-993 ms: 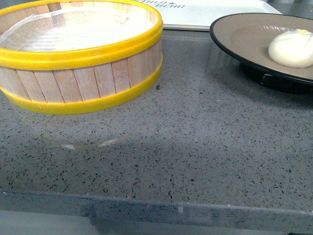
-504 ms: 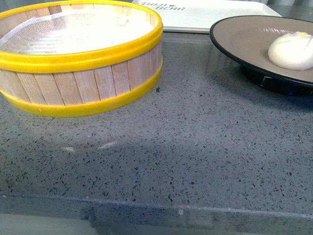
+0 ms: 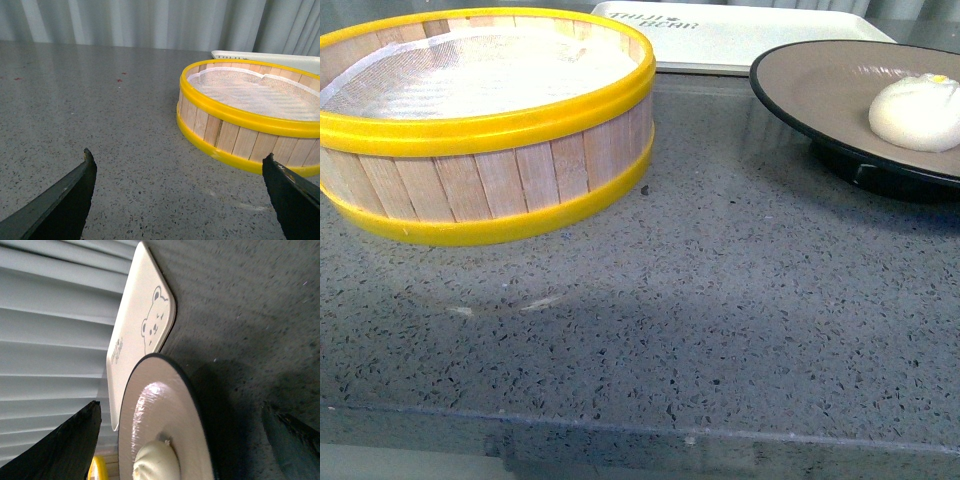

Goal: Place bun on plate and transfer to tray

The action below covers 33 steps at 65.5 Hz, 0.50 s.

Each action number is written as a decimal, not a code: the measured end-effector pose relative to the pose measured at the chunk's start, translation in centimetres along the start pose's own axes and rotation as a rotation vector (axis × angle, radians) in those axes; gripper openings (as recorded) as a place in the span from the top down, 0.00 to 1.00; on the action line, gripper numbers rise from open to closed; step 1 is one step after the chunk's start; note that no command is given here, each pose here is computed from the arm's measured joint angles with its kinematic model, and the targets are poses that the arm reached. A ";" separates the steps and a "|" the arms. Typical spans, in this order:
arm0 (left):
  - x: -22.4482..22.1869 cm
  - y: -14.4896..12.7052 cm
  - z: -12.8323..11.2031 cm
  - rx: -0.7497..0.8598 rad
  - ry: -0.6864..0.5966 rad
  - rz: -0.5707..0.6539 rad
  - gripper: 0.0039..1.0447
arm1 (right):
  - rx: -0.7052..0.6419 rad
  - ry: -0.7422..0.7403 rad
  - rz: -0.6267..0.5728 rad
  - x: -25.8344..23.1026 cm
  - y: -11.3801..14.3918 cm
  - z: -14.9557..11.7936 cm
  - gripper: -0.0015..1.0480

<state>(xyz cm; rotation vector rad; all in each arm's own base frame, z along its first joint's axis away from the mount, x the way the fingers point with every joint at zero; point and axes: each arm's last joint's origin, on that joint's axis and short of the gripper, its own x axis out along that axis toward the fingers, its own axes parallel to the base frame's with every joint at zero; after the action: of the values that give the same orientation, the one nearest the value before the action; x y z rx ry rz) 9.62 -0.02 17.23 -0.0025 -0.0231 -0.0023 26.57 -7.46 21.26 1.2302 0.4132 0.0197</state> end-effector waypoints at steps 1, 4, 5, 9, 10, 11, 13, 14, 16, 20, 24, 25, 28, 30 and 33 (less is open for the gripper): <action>0.0 0.0 0.0 0.000 0.000 0.000 0.06 | 0.004 0.004 0.001 0.1 0.0 -0.1 0.09; 0.0 0.0 0.0 0.000 0.000 0.000 0.06 | 0.016 0.021 0.005 0.3 0.2 -0.5 0.09; 0.0 0.0 0.0 0.000 0.000 0.000 0.06 | 0.020 0.023 0.005 0.3 0.2 -0.6 0.09; 0.0 0.0 0.0 0.000 0.000 0.000 0.06 | 0.038 0.039 0.007 0.5 0.3 -1.0 0.09; 0.0 0.0 0.0 0.000 0.000 0.000 0.06 | 0.041 0.044 0.007 0.6 0.3 -1.2 0.09; 0.0 0.0 0.0 0.000 0.000 0.000 0.06 | 0.044 0.048 0.008 0.7 0.4 -1.3 0.09; 0.0 0.0 0.0 0.000 0.000 0.000 0.06 | 0.051 0.058 0.009 0.8 0.4 -1.6 0.09; 0.0 0.0 0.0 0.000 0.000 0.000 0.06 | 0.053 0.063 0.010 0.9 0.5 -1.7 0.09; 0.0 0.0 0.0 0.000 0.000 0.000 0.06 | 0.056 0.069 0.011 1.0 0.5 -1.8 0.09; 0.0 0.0 0.0 0.000 0.000 0.000 0.06 | 0.069 0.078 0.012 1.2 0.3 -1.9 0.09; 0.0 0.0 0.0 0.000 0.000 0.000 0.06 | 0.086 0.085 0.001 1.6 -0.2 -1.9 0.09; 0.0 0.0 0.0 0.000 0.000 0.000 0.06 | 0.088 0.086 -0.001 1.6 -0.3 -1.9 0.09; 0.0 0.0 0.0 0.000 0.000 0.000 0.06 | 0.096 0.095 -0.008 1.9 -0.7 -1.9 0.09; 0.0 0.0 0.0 0.000 0.000 0.000 0.06 | 0.101 0.098 -0.016 2.1 -0.9 -1.9 0.09; 0.0 0.0 0.0 0.000 0.000 0.000 0.06 | 0.110 0.103 -0.016 2.2 -1.1 -1.8 0.09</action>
<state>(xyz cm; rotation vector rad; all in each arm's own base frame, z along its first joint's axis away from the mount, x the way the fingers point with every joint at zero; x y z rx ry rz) 9.62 -0.02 17.23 -0.0025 -0.0231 -0.0023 27.83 -5.65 19.06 1.3382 0.5192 0.0466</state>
